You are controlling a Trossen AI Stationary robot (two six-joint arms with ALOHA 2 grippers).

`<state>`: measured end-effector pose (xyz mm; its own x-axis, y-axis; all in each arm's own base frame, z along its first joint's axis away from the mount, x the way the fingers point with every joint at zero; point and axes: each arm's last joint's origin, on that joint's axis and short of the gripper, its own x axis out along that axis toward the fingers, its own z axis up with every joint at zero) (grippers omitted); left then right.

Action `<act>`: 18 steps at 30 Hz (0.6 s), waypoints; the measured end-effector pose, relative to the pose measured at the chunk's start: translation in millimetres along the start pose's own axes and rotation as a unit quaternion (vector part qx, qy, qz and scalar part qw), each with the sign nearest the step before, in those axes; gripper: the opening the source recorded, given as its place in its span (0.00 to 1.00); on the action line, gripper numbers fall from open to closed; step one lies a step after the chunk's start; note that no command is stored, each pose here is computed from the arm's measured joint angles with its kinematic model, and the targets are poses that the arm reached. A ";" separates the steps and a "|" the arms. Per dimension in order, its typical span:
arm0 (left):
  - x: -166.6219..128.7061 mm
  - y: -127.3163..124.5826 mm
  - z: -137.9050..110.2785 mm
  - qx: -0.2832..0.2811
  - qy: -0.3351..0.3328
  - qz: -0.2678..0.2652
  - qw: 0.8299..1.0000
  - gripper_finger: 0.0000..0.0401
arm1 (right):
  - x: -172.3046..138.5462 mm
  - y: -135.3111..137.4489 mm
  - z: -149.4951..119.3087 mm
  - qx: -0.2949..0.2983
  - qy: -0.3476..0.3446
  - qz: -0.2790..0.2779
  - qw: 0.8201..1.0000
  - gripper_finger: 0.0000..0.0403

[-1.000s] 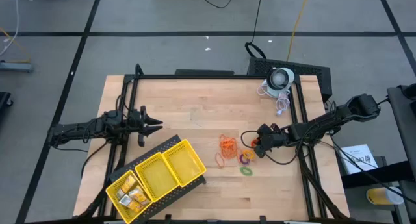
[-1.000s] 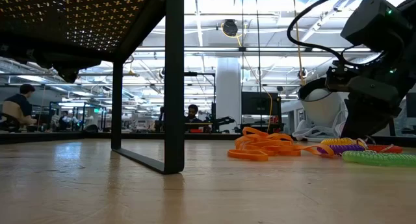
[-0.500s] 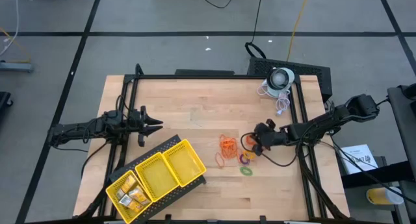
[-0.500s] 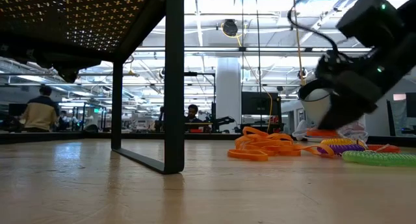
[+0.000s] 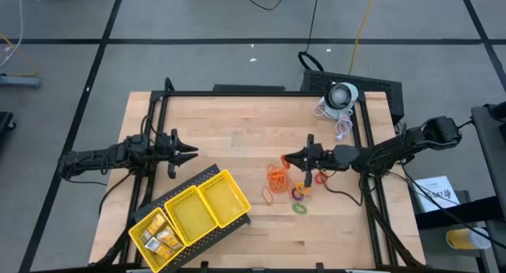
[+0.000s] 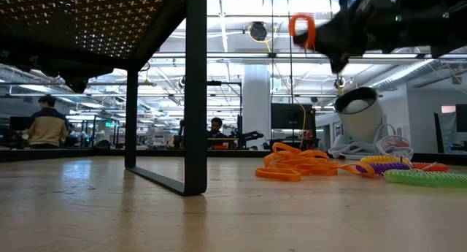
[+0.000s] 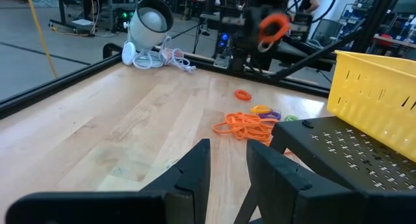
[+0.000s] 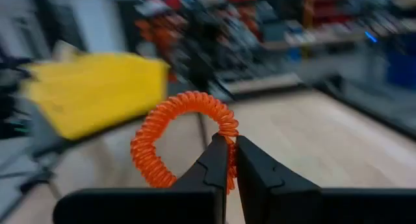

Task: Pick & Place Office Desk Supplies
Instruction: Put the orange spring keychain into the center yellow bin on the shelf

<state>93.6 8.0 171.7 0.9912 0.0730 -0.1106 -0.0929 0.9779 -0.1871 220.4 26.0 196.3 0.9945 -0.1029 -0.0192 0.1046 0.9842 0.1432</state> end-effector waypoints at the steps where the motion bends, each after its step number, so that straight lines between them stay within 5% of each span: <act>1: 0.0 0.0 0.0 0.000 0.000 0.000 1.000 0.27 | 0.4 1.2 3.0 -0.007 -0.015 0.018 1.000 0.02; 5: 0.0 0.0 0.0 0.000 0.000 0.000 1.000 0.27 | 1.8 4.9 6.5 -0.022 -0.042 0.068 0.997 0.02; 18: 0.0 0.0 0.0 0.000 0.000 0.000 1.000 0.26 | 6.3 -0.9 1.1 -0.038 -0.031 0.052 0.997 0.02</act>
<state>93.6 8.0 171.7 0.9912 0.0730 -0.1106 -0.0929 0.9779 -0.1871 226.6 24.3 197.2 0.9985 -0.0052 0.0540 0.0016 0.9978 0.0667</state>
